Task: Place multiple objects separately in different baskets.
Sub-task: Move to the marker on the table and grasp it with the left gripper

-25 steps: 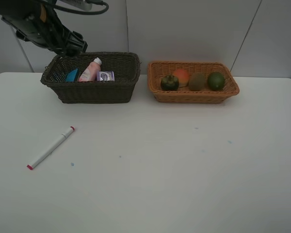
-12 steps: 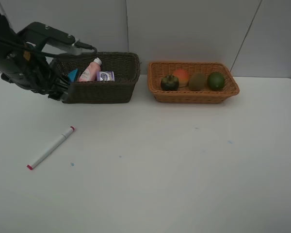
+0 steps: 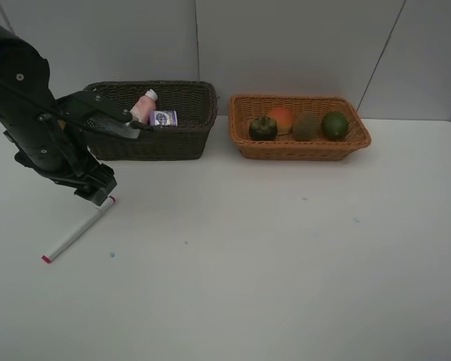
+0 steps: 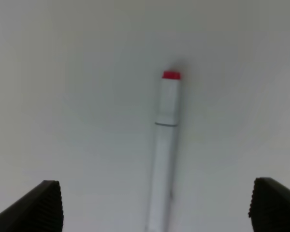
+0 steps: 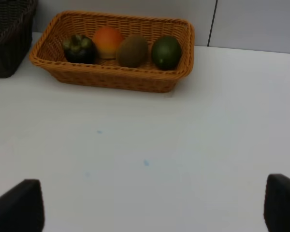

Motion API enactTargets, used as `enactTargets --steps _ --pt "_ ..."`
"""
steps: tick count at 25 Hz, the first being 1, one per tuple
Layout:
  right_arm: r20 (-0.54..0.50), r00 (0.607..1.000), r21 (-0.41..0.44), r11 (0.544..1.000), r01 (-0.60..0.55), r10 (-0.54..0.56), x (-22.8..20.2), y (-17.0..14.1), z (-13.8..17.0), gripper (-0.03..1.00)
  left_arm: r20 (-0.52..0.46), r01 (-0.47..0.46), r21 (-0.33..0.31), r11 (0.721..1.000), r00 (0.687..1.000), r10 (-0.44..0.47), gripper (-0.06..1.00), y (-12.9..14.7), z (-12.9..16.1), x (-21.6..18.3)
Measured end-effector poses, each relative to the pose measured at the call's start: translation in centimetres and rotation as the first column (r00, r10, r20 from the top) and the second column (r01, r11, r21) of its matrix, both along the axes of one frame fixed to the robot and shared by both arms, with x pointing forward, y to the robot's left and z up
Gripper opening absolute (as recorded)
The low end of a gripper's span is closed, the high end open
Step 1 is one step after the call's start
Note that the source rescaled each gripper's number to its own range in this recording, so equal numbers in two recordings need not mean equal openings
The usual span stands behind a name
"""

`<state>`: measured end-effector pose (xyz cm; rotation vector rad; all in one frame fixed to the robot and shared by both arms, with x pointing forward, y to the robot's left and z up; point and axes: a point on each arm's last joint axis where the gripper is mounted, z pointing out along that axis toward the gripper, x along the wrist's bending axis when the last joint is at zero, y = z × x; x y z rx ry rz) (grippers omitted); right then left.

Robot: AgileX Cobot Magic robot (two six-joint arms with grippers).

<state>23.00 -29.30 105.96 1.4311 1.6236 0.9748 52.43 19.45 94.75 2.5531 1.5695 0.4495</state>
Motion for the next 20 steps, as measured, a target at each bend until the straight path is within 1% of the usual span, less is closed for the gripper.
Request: enactTargets --steps 6,9,11,17,20 --pt "0.000 1.000 0.000 1.000 0.000 0.000 0.0 0.0 0.0 0.99 -0.110 0.077 0.044 0.996 0.991 -0.072 0.98 -0.2 -3.2 0.3" --pt "0.000 1.000 0.000 1.000 0.000 0.000 0.0 0.0 0.0 0.99 -0.150 0.095 0.052 0.994 0.985 -0.087 0.98 0.1 -4.5 0.5" --pt "0.000 1.000 0.000 1.000 0.000 0.000 0.0 0.0 0.0 0.99 -0.163 0.099 0.050 0.994 0.983 -0.090 0.98 0.4 -5.1 0.7" --pt "0.000 1.000 0.000 1.000 0.000 0.000 0.0 0.0 0.0 0.99 -0.157 0.066 0.029 0.997 0.986 -0.060 0.98 1.5 -5.8 1.3" --pt "0.000 1.000 0.000 1.000 0.000 0.000 0.0 0.0 0.0 0.99 -0.183 0.064 0.032 0.997 0.981 -0.057 0.98 1.6 -6.7 1.4"
